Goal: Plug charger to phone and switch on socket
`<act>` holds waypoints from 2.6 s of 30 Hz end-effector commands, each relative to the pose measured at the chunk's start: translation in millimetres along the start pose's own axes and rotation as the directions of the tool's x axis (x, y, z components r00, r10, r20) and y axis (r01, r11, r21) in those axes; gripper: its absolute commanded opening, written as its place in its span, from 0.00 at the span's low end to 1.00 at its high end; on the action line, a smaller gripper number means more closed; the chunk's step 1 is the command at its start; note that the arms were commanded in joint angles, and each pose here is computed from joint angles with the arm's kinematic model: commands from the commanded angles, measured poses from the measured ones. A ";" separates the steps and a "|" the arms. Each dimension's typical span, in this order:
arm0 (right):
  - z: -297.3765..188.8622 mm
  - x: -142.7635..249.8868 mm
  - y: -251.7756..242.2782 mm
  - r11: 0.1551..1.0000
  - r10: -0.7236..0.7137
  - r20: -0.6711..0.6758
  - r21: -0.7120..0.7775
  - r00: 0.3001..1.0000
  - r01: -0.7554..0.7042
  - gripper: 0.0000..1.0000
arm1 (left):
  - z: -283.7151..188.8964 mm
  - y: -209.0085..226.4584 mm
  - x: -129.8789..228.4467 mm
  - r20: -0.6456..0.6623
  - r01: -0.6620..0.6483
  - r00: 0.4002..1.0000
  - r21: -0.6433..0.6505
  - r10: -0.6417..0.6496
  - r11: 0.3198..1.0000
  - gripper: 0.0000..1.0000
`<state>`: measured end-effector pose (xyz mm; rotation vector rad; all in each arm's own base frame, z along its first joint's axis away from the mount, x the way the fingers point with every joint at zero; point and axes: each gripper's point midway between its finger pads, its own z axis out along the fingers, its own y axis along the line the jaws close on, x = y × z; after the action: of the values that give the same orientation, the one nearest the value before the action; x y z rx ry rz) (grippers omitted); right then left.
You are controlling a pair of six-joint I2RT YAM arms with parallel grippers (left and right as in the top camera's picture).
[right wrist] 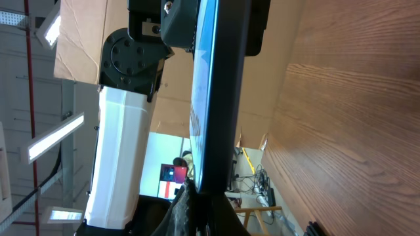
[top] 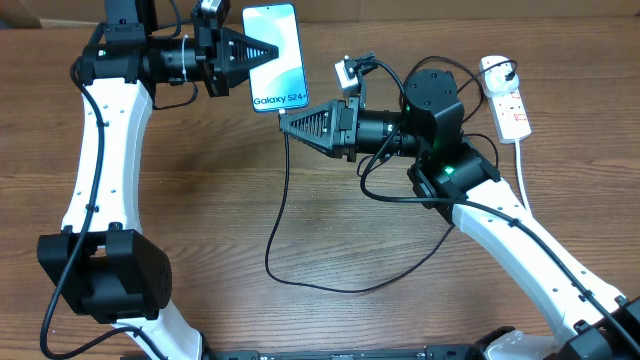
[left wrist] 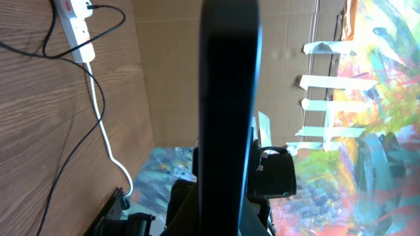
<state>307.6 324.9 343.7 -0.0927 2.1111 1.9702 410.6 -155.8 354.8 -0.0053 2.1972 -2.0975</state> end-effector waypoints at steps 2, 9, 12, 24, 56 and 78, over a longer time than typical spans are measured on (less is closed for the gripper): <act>0.6 -5.1 10.6 1.000 -0.025 0.023 -0.015 0.999 0.025 0.04 | 2.8 -12.1 8.2 -0.050 -0.004 0.999 0.055 0.006 0.998 0.04; 0.5 -7.1 10.1 1.000 -0.024 0.035 -0.011 0.999 0.025 0.04 | 3.1 -12.1 8.3 -0.051 -0.004 0.999 0.056 0.007 0.998 0.04; 0.5 -8.0 9.8 1.000 -0.021 0.040 -0.010 0.999 0.022 0.04 | 4.7 -12.3 9.2 -0.055 -0.009 0.998 0.056 0.012 0.998 0.04; 0.4 -8.8 9.6 1.000 -0.021 0.045 -0.009 0.999 0.021 0.04 | 7.9 -12.7 10.9 -0.064 -0.008 0.998 0.058 0.012 0.998 0.04; -8.4 -11.3 8.0 1.000 -0.021 0.023 -0.014 1.000 0.021 0.04 | 9.3 -5.9 22.5 -0.066 -0.023 0.997 0.061 0.027 0.998 0.04; -17.2 -12.4 7.2 1.000 -0.019 -0.003 -0.022 1.000 0.019 0.04 | 9.2 -4.1 26.2 -0.065 -0.028 0.997 0.061 0.032 0.998 0.04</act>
<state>298.4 316.2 343.8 -0.1677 2.1442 2.0307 391.4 -161.7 347.0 -0.0016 2.2154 -2.1426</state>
